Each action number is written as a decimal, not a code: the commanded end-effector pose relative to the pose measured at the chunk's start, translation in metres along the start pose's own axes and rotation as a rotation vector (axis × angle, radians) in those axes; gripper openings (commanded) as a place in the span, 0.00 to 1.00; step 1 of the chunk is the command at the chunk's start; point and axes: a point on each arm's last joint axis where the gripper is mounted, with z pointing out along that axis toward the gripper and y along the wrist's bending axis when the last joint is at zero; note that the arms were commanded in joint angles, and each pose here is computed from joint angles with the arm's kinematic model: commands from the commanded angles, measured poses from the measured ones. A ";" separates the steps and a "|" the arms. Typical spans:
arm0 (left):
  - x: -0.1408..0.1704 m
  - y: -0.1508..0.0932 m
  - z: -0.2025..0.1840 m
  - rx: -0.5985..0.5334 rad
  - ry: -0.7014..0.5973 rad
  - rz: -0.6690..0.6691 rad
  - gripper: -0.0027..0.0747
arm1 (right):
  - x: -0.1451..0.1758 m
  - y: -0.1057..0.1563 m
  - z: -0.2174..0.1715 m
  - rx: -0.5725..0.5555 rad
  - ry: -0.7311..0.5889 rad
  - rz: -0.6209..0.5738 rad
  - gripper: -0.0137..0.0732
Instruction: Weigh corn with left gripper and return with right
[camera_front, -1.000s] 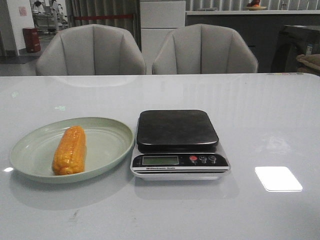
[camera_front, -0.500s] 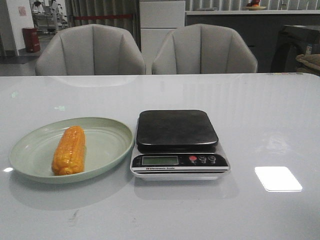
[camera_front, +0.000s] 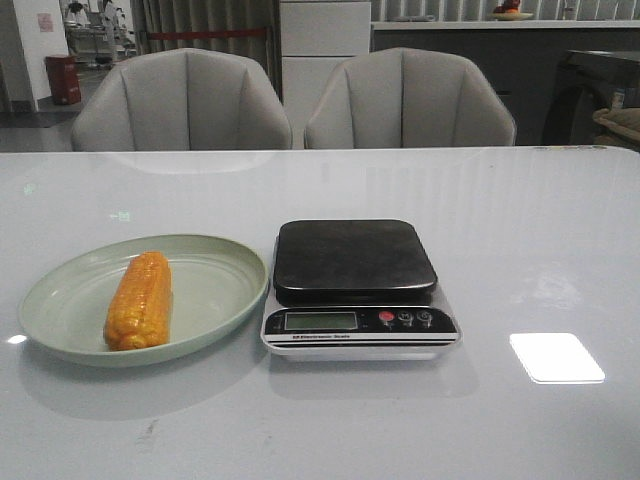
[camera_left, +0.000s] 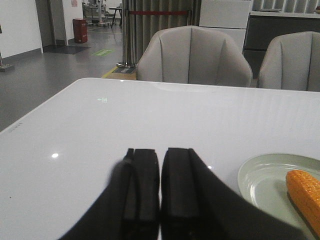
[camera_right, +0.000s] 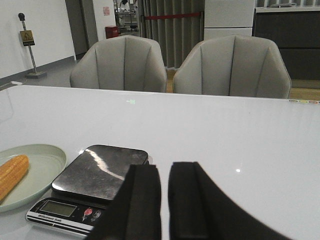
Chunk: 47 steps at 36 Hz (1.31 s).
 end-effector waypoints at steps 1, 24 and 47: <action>0.003 -0.002 0.000 0.026 -0.068 0.001 0.19 | -0.015 0.003 0.000 -0.020 -0.092 -0.022 0.40; 0.003 -0.002 0.000 0.026 -0.068 0.001 0.19 | 0.014 -0.007 0.001 0.083 -0.027 -0.035 0.40; 0.003 -0.002 0.000 0.026 -0.068 0.001 0.19 | 0.033 -0.017 -0.012 0.247 -0.130 -0.050 0.40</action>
